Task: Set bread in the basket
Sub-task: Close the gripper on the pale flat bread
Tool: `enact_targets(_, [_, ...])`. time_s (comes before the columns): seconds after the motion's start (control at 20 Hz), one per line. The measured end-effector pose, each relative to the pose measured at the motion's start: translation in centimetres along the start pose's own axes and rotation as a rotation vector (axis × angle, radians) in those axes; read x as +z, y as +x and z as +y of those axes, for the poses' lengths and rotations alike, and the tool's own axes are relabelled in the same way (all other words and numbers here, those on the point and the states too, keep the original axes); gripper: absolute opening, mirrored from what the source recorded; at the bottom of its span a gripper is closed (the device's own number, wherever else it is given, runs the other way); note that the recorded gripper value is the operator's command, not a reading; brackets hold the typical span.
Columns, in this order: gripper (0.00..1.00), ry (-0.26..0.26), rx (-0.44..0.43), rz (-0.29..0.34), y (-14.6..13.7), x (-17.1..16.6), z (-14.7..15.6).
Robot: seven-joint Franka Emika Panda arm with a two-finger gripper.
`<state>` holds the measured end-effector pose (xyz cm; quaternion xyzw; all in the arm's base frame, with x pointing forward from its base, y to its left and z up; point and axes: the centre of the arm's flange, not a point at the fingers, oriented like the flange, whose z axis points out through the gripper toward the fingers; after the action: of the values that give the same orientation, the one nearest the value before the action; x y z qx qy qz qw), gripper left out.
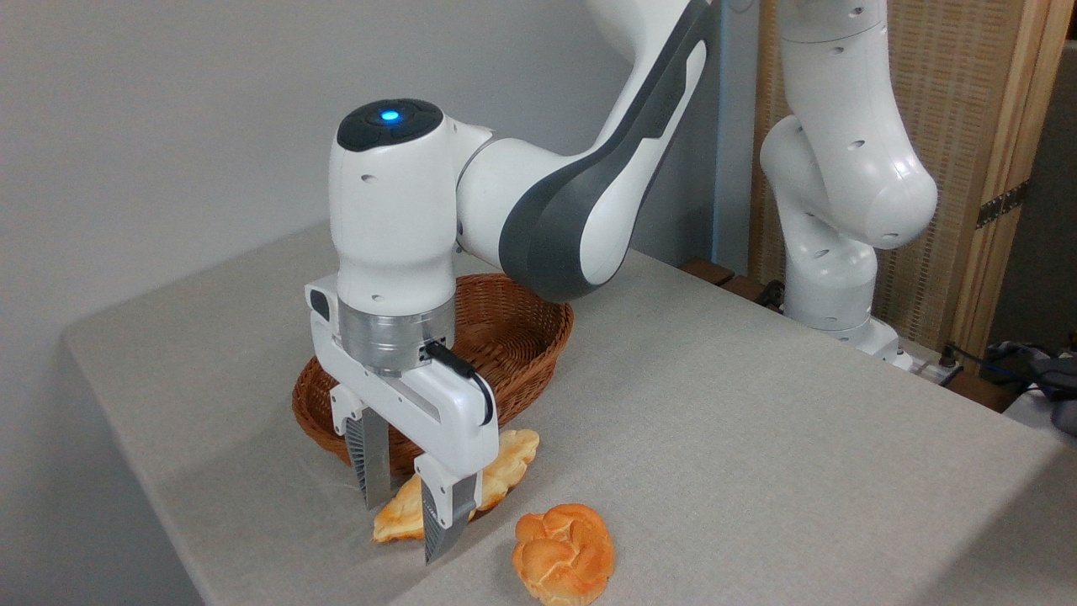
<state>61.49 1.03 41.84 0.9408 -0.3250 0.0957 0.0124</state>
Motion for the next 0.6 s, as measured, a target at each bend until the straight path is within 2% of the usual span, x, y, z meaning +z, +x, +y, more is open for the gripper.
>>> enact_targets(0.35, [0.98,-0.006,0.011,-0.007,0.4,0.6,0.6])
enact_targets(0.4, [0.92,-0.009,0.016,-0.009,0.6,0.8,0.8])
enact_targets(0.6, [0.52,-0.014,0.018,-0.020,0.6,1.5,0.9])
